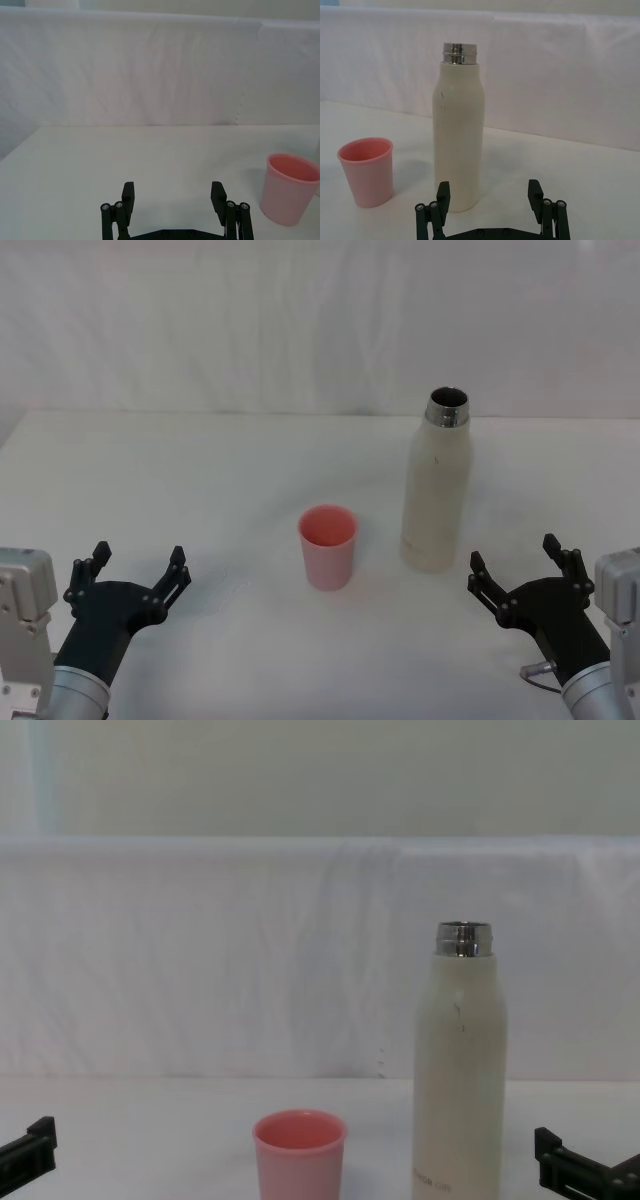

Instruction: Grasp the thermos with one hand and pour water into the cup lid.

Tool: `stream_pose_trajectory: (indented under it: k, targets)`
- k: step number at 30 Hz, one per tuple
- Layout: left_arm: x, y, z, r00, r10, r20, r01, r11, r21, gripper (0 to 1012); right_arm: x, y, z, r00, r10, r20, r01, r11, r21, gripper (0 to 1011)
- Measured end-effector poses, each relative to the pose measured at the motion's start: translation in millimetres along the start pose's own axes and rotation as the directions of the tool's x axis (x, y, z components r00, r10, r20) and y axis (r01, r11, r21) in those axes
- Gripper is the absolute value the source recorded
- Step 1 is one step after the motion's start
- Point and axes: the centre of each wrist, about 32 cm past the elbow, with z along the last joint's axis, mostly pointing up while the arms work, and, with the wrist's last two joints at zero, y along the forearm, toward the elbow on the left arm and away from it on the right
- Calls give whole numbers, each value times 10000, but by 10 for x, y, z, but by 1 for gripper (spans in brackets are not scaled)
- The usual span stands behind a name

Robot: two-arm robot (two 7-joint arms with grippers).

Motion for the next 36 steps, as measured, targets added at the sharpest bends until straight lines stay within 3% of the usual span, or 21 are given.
stream_pose_trajectory:
  k: [20, 36]
  targets:
    - [0, 0, 0, 10000, -1, 0, 1, 10000, 0, 1001, 6, 11, 6, 10000, 9, -31, -9, 10000, 3, 1003]
    - [0, 0, 0, 10000, 1, 0, -1, 10000, 1, 1001, 82, 221, 61, 9977, 537, -405, -546, 9983, -212, 1003]
